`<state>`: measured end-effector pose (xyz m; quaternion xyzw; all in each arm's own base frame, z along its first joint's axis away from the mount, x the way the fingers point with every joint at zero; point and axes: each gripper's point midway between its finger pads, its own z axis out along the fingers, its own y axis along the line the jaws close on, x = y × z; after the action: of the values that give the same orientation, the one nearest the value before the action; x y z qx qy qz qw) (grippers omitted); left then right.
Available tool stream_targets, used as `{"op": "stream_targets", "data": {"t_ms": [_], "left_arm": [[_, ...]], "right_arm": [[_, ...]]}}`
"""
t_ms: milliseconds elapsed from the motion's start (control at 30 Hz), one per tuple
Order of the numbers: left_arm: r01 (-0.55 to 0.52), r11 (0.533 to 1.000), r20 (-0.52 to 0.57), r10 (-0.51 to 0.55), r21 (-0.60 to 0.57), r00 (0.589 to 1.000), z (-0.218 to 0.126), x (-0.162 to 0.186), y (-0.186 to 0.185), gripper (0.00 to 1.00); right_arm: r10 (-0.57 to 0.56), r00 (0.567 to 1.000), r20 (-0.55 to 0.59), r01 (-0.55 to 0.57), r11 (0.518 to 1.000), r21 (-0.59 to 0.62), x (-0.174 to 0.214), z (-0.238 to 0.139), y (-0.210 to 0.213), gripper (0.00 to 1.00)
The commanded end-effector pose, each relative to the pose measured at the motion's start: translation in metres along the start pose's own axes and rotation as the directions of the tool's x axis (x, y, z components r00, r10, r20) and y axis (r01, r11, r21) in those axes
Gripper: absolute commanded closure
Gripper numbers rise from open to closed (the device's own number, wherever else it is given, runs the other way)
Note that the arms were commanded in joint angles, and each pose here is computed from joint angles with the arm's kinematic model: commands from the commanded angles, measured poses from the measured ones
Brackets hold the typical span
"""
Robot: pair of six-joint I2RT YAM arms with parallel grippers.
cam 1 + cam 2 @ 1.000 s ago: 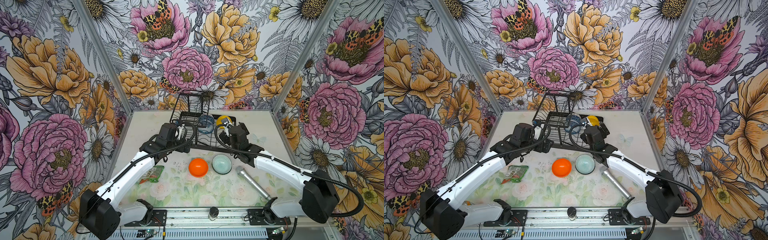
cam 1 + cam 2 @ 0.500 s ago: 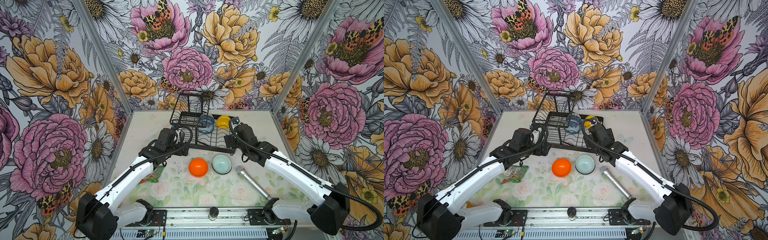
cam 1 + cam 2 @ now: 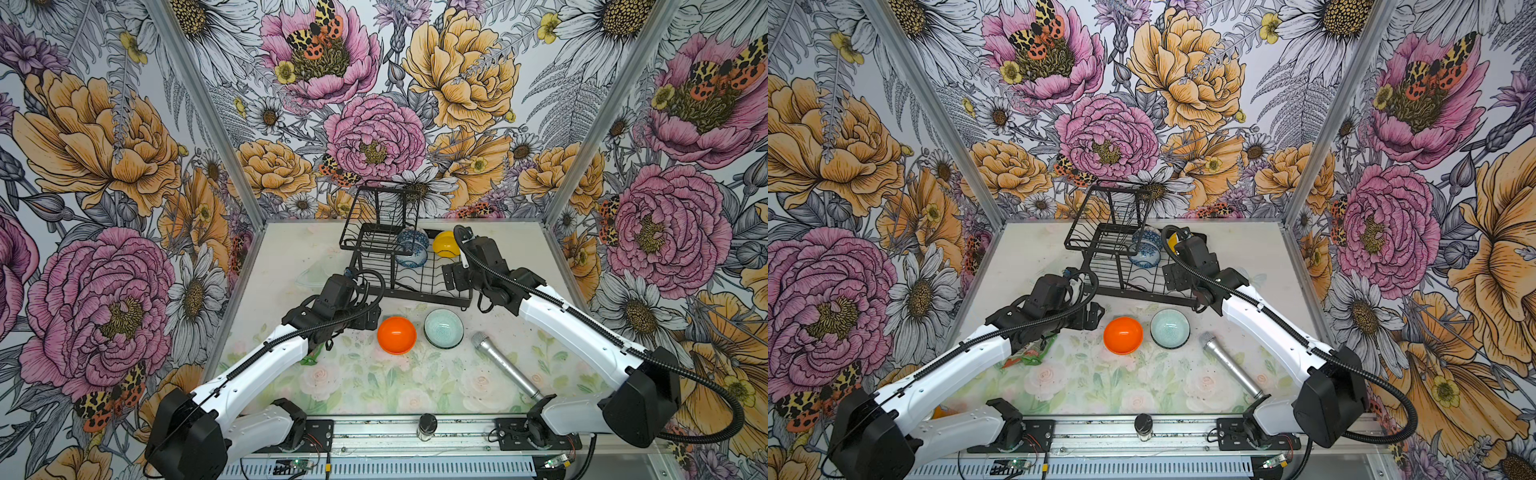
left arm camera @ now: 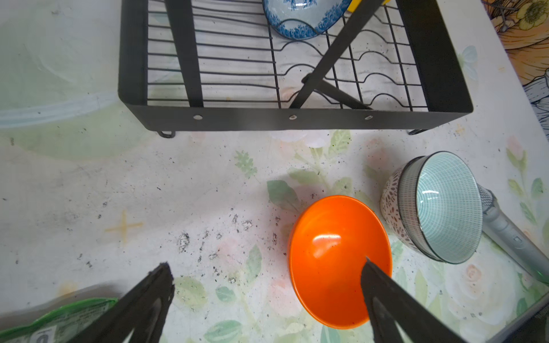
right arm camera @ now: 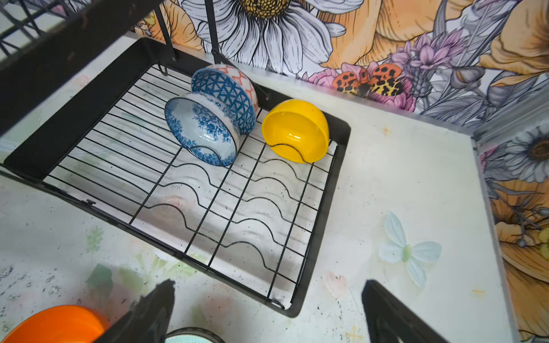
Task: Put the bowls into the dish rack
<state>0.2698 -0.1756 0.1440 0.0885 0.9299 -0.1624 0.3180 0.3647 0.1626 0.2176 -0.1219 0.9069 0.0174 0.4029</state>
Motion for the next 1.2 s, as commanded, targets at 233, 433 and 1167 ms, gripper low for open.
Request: {"op": "stream_targets", "data": {"t_ms": [233, 433, 1167], "left_arm": [[0.026, 0.999, -0.073, -0.023, 0.043, 0.997, 0.021, 0.027, -0.023, 0.01], [0.026, 0.999, -0.117, -0.021, 0.040, 0.993, 0.036, 0.040, -0.028, 0.01], [0.030, 1.000, -0.202, -0.028, 0.005, 0.979, 0.068, 0.060, -0.025, 0.44]], "right_arm": [[0.140, 0.988, -0.070, -0.146, 0.984, -0.105, -0.003, 0.010, -0.004, 0.00], [0.131, 0.988, -0.077, -0.138, 0.985, -0.098, 0.000, 0.013, -0.006, 0.01], [0.111, 0.989, -0.093, -0.119, 0.989, -0.088, 0.006, 0.018, -0.008, 0.01]]}}
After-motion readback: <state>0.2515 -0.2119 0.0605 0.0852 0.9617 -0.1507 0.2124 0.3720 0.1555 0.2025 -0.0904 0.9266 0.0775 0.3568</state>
